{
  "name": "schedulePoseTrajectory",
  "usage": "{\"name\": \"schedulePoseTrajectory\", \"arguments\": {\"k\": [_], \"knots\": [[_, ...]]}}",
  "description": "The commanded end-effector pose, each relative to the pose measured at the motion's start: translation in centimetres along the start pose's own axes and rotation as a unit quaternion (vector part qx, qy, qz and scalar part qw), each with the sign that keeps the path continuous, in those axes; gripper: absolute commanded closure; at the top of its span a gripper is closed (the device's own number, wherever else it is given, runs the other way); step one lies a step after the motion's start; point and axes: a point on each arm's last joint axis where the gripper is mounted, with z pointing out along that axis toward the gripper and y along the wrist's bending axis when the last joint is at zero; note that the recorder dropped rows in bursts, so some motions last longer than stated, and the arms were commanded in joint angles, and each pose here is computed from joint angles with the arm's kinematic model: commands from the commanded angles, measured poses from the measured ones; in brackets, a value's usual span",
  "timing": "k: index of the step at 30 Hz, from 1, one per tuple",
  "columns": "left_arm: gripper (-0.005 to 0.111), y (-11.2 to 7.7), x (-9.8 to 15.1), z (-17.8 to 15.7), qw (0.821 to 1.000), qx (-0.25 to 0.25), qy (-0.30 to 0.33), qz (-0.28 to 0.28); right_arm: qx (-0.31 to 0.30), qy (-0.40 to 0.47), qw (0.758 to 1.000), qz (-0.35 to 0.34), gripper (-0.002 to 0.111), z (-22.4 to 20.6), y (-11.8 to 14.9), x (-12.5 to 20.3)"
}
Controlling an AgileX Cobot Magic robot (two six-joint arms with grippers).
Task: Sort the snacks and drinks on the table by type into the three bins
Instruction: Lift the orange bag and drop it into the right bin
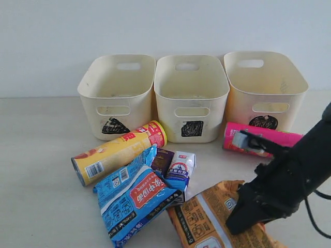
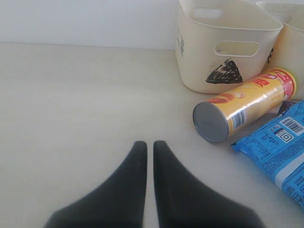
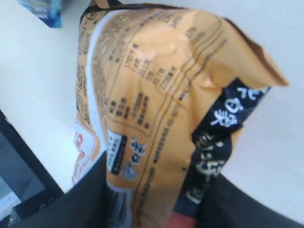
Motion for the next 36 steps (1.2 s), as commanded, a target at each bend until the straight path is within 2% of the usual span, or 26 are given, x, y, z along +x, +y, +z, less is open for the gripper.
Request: {"name": "schedulePoseTrajectory", "arguments": {"k": [1, 9, 13, 30, 36], "knots": [[0.103, 0.0, 0.1, 0.0, 1.0, -0.002, 0.0, -0.002, -0.017, -0.023, 1.0, -0.013, 0.108, -3.0, 0.3, 0.8], [0.103, 0.0, 0.1, 0.0, 1.0, -0.002, 0.0, -0.002, -0.039, -0.063, 0.997, 0.001, 0.108, -6.9, -0.5, 1.0], [0.103, 0.0, 0.1, 0.0, 1.0, -0.002, 0.0, -0.002, -0.023, -0.104, 0.994, 0.004, 0.108, -9.0, -1.2, 0.0], [0.103, 0.0, 0.1, 0.0, 1.0, -0.002, 0.0, -0.002, 0.064, -0.257, 0.963, -0.049, 0.108, -20.2, 1.7, -8.2], [0.103, 0.0, 0.1, 0.0, 1.0, -0.002, 0.0, -0.002, 0.11, -0.299, 0.946, -0.05, 0.108, -22.2, 0.3, -11.2]]}}
